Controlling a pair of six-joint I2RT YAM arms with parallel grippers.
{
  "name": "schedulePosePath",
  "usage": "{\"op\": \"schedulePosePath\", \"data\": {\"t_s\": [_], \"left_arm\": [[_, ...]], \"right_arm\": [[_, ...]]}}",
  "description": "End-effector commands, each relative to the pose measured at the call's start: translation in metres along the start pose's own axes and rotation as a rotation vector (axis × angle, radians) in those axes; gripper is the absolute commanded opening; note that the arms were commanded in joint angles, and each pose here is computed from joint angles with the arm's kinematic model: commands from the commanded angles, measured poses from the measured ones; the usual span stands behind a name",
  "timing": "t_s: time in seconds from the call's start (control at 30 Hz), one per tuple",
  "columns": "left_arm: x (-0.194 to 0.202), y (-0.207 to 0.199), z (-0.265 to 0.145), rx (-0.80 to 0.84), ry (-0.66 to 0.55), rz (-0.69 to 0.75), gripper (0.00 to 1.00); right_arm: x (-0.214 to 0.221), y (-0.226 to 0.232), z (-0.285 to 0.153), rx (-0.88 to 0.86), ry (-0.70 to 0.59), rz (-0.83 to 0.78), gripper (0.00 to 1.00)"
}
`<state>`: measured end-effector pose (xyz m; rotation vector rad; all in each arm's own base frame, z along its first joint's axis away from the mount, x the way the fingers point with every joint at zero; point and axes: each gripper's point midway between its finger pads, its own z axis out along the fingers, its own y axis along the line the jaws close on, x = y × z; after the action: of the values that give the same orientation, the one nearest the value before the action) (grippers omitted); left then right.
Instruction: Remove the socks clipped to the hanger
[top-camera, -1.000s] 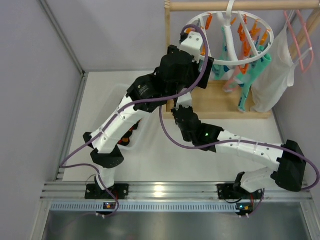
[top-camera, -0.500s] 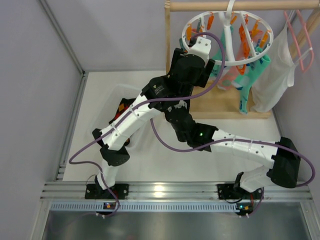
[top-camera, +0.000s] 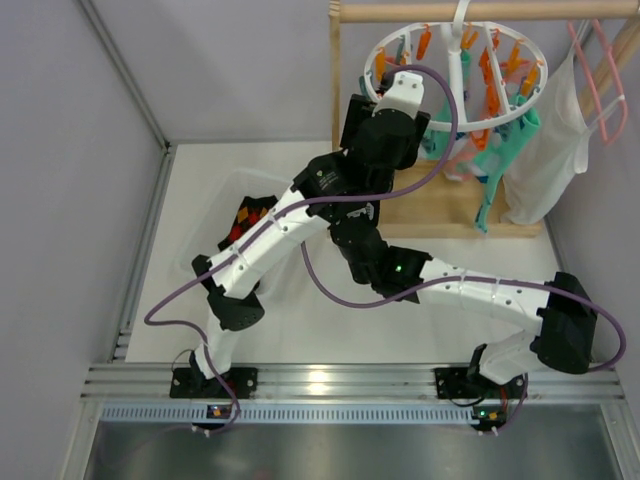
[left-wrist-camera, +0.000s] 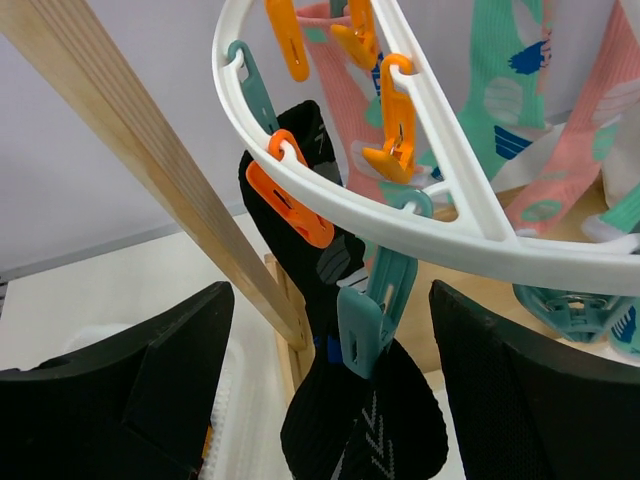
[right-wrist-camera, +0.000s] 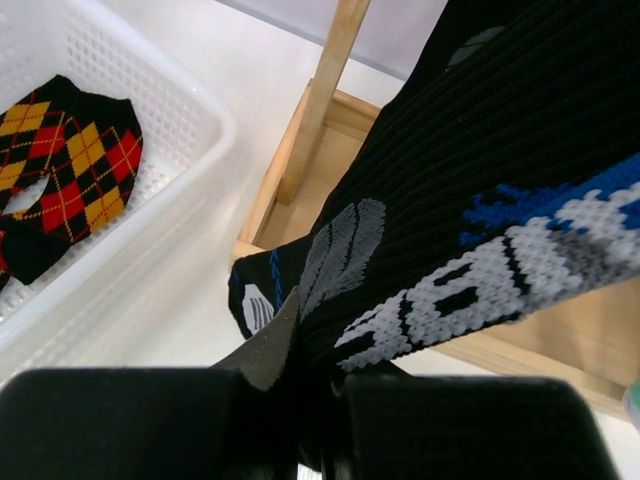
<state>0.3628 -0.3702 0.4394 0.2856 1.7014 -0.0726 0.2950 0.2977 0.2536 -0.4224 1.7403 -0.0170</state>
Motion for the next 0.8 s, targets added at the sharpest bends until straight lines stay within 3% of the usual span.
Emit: {"op": "schedulePosePath", "data": {"t_s": [0.0,0.2,0.3,0.33,0.47,0.53,0.67,0.77], "left_arm": [[-0.003,0.004,0.012,-0.092,-0.038,-0.022,0.82],[-0.005,0.005,0.016,-0.123,-0.053,-0.036,0.63],[-0.007,0.005,0.016,-0.122,-0.058,-0.042,0.44],[-0.007,0.005,0.015,-0.122,-0.058,-0.045,0.31],[-0.007,0.002,0.013,-0.102,-0.057,-0.051,0.08],[-0.009,0.003,0.012,-0.092,-0.058,-0.064,0.02],[-0.01,0.004,0.009,-0.086,-0.058,-0.073,0.0],[-0.013,0.007,0.003,-0.073,-0.059,-0.097,0.32]], "right_arm": [[-0.019,0.016,-0.006,-0.06,-0.04,-0.013,0.0],[-0.025,0.021,-0.005,-0.089,-0.061,-0.018,0.0],[-0.022,0.022,-0.006,-0.098,-0.06,-0.02,0.0],[-0.022,0.022,-0.007,-0.102,-0.062,-0.019,0.0],[-0.015,0.017,-0.012,-0.104,-0.06,-0.005,0.0],[-0.005,0.014,-0.015,-0.107,-0.05,0.002,0.0],[0.01,0.007,-0.025,-0.126,-0.04,0.044,0.0],[0.006,0.008,-0.037,-0.199,-0.066,0.081,0.0]]}}
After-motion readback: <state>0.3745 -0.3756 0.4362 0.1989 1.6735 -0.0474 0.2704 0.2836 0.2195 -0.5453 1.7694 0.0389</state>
